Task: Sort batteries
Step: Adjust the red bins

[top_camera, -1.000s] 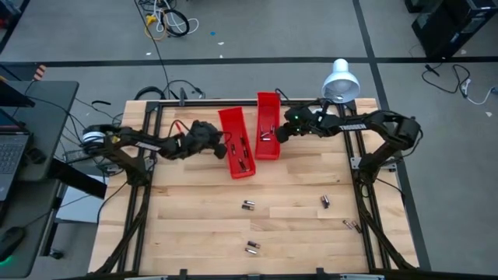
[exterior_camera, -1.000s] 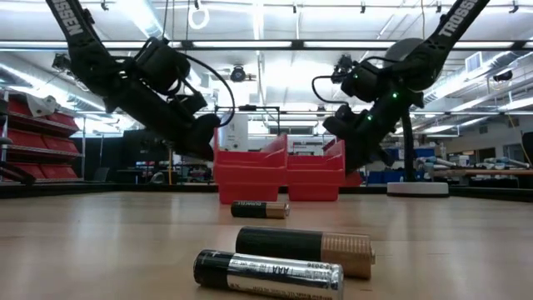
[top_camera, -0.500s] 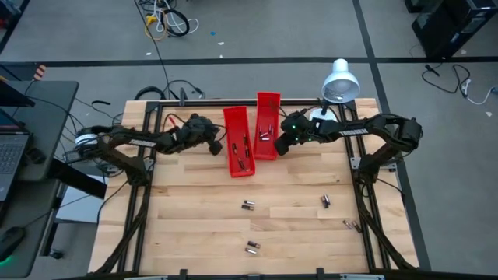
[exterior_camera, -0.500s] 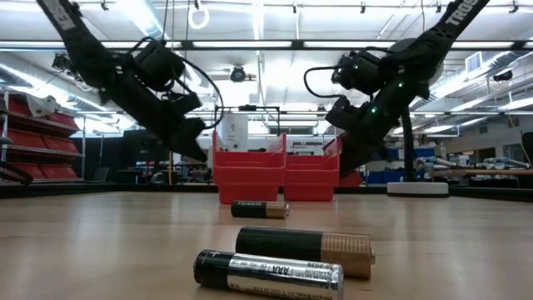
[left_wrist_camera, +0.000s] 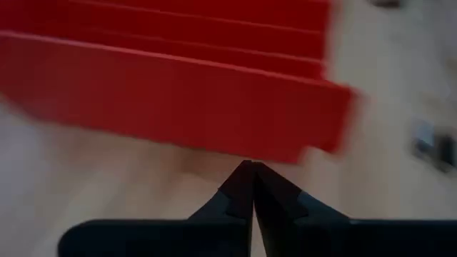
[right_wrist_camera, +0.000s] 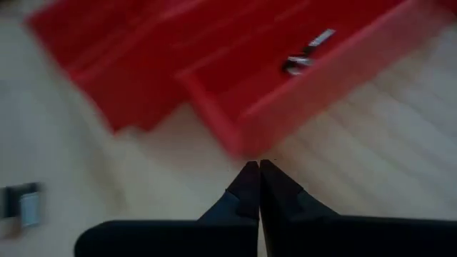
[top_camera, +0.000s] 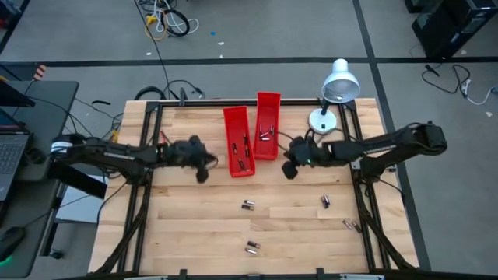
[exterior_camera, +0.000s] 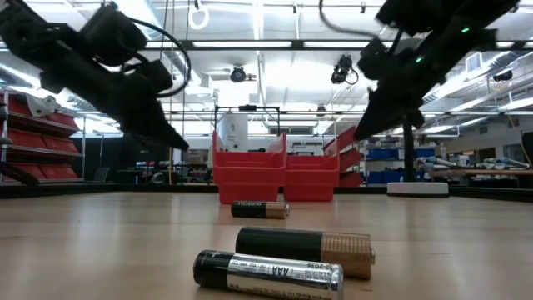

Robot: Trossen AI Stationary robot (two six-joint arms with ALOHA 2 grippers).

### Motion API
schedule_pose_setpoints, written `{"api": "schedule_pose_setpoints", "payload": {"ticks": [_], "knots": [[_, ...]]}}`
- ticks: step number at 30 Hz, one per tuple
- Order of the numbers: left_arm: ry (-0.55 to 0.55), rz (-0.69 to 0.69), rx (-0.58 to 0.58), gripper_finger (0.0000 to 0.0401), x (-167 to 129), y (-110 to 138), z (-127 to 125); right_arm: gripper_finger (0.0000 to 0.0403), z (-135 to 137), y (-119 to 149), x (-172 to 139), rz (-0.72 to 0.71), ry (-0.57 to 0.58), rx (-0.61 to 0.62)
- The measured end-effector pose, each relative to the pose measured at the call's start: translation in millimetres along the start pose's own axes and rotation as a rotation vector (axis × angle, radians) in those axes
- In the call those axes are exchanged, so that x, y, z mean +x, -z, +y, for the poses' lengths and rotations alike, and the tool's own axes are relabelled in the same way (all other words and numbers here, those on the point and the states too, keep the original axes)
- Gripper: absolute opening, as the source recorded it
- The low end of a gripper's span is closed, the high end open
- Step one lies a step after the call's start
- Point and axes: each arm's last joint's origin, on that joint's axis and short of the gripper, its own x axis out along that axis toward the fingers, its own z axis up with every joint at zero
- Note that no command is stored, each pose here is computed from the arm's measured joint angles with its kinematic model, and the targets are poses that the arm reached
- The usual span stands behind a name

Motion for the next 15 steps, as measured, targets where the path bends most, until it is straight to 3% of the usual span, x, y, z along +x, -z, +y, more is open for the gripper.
{"api": "schedule_pose_setpoints", "payload": {"ticks": [4, 10, 15], "knots": [[0.121, 0.019, 0.092, 0.0013, 0, 15, -25, 0.0000, 18, 22, -7, -0.054, -0.090, -0.006], [0.267, -0.054, 0.125, 0.0014, 5, 20, -57, 0.0000, 30, 57, -8, -0.126, -0.150, 0.032], [0.201, -0.095, 0.152, 0.0015, 23, 24, -67, 0.0000, 36, 74, -6, -0.181, -0.171, 0.051]]}}
